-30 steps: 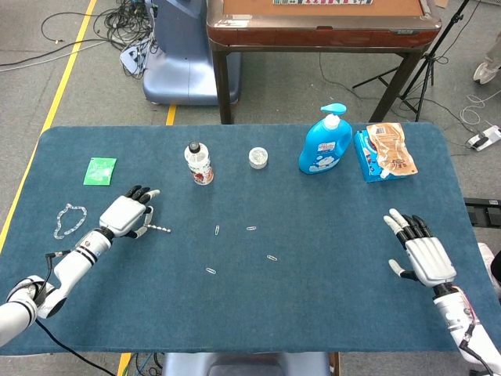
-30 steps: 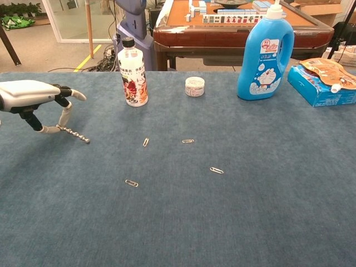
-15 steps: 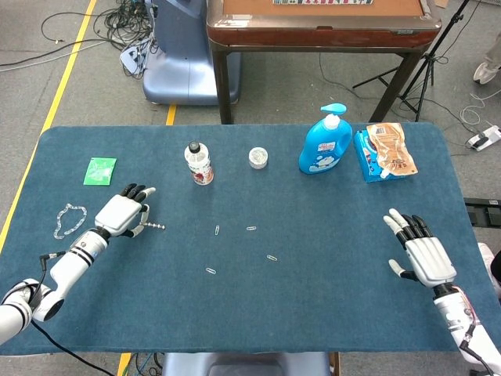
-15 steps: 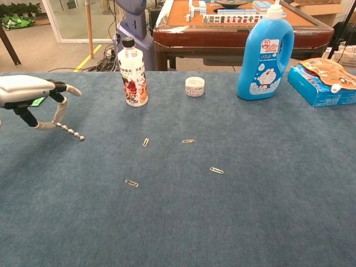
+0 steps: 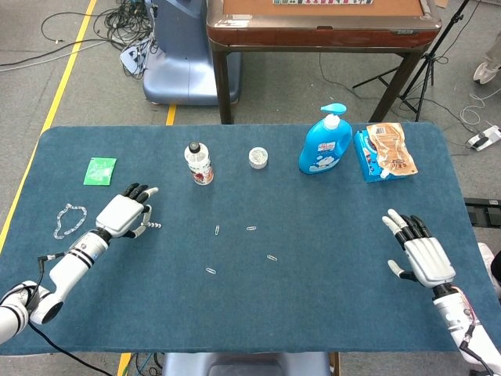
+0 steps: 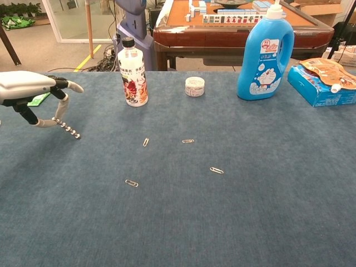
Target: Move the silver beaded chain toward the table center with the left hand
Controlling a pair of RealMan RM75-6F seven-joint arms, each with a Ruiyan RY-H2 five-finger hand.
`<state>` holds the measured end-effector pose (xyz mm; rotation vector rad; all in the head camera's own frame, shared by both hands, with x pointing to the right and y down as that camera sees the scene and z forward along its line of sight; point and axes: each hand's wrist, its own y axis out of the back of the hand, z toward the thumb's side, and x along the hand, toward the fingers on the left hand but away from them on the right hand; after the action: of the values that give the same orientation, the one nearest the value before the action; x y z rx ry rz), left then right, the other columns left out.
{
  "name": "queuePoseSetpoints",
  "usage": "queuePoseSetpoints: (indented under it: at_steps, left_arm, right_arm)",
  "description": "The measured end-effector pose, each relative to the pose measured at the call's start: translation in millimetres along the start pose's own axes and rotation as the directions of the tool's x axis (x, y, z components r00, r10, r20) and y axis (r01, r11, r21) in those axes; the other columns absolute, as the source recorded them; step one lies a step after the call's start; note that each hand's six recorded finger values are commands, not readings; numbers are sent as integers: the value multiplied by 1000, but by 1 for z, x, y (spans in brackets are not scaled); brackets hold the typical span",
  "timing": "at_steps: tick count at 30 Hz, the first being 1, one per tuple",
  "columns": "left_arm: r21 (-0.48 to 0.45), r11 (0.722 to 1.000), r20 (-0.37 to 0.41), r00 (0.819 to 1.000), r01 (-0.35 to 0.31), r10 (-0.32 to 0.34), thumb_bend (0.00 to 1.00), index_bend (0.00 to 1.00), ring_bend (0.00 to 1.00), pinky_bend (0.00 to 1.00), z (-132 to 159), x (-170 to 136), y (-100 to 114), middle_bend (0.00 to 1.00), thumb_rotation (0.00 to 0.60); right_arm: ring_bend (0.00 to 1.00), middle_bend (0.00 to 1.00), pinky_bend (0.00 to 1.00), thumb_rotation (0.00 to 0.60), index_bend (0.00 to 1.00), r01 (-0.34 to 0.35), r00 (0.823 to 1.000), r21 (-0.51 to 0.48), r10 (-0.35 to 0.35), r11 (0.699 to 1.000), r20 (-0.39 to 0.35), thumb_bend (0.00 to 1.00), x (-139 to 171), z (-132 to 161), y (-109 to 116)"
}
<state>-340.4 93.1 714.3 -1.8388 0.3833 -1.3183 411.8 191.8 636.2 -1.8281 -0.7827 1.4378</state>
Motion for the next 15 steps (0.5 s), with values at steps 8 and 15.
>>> queuePoseSetpoints:
  at_steps: [8, 15]
  left_arm:
    - [23, 1000, 10, 1000, -21, 21, 363, 706, 0, 0, 12, -4, 15, 0, 600]
    - [40, 998, 21, 999, -41, 40, 363, 706, 0, 0, 27, -3, 28, 0, 600]
  right_arm:
    - [0, 0, 0, 600, 0, 12, 1000, -10, -12, 1000, -13, 305, 1, 2, 4]
    - [0, 0, 0, 600, 0, 12, 1000, -21, -13, 1000, -12, 305, 1, 0, 7]
